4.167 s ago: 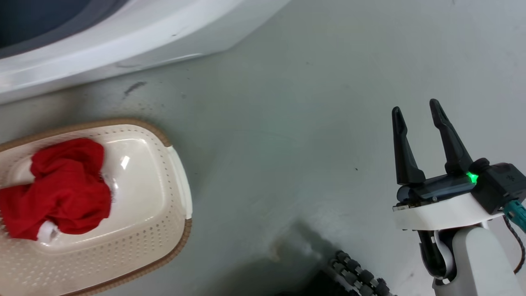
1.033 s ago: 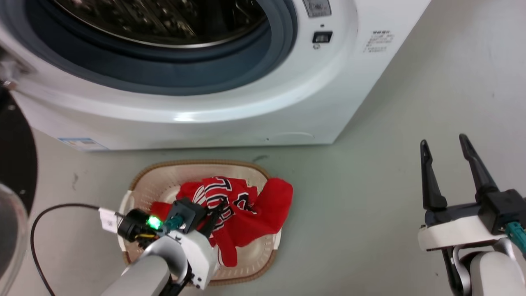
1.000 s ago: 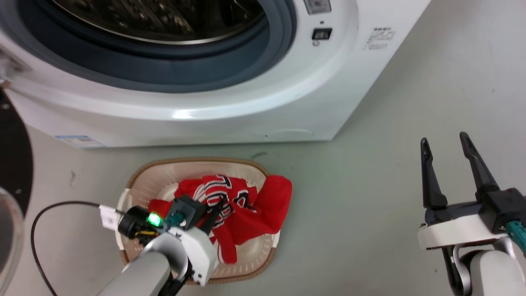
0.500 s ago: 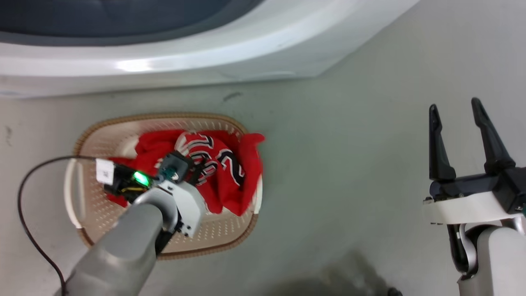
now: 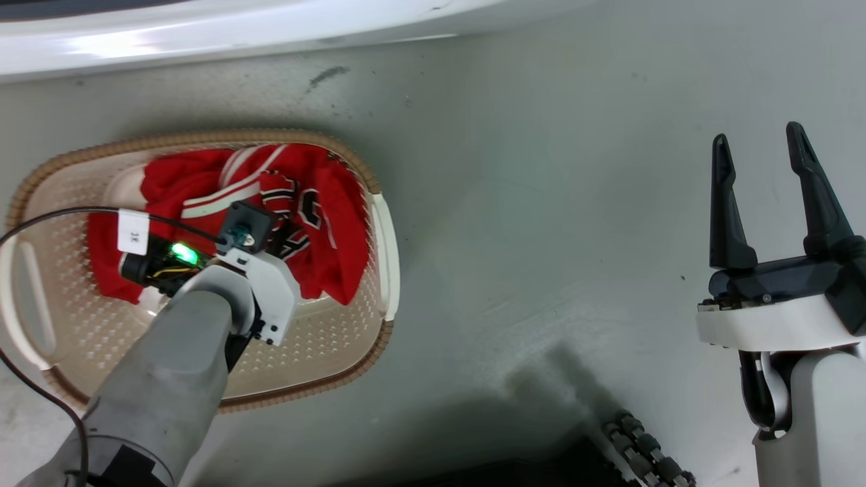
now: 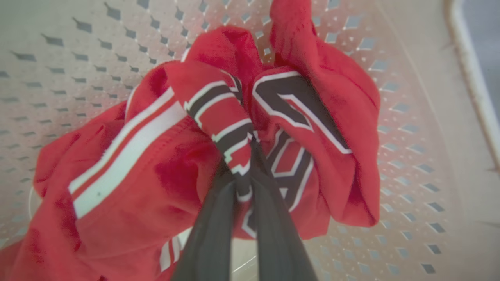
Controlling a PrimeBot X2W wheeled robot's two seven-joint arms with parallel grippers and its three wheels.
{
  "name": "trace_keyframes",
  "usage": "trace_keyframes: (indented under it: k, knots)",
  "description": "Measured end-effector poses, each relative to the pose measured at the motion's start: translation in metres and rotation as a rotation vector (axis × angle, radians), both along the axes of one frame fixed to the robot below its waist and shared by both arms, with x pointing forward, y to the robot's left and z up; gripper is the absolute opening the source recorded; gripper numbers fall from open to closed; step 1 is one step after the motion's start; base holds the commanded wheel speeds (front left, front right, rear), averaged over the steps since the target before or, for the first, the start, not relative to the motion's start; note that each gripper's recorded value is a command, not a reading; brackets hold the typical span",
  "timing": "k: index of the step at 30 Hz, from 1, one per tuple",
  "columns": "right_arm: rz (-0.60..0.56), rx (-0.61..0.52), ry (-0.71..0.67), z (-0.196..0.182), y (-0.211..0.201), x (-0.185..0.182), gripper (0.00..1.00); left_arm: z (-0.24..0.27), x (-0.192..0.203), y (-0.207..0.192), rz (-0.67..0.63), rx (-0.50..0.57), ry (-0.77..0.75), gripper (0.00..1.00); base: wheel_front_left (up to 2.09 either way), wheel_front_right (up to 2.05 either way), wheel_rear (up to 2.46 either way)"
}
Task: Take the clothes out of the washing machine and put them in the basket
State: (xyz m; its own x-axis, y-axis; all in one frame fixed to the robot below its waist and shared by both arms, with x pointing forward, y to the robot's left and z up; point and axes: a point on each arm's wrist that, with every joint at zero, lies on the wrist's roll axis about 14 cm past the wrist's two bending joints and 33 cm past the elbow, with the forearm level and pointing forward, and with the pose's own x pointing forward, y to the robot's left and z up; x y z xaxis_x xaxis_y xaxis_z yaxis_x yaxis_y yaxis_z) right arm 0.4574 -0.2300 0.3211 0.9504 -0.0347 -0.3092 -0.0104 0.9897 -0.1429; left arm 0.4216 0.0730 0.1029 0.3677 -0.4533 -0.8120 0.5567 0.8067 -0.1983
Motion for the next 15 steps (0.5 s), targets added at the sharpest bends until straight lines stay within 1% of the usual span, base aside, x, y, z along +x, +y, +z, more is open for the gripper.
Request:
trace_keyframes:
  k: [8,9,10,15]
  knots:
    - [-0.012,-0.01,0.017,-0.006,-0.006,-0.002,1.0,-0.02,-0.003,-0.003,0.005,0.013,0.045,0.0,0.0,0.0,0.0]
    - [-0.013,-0.01,0.016,-0.006,-0.006,-0.002,1.0,-0.019,-0.002,-0.003,0.007,0.016,0.043,0.71,0.0,0.0,0.0]
    - [-0.013,-0.009,0.015,-0.005,-0.006,-0.002,1.0,-0.017,-0.001,-0.002,0.007,0.021,0.037,1.0,0.0,0.0,0.0]
    - [-0.008,-0.007,-0.013,0.007,-0.004,0.0,1.0,0.002,0.005,-0.008,0.001,0.003,-0.003,1.0,0.0,0.0,0.0]
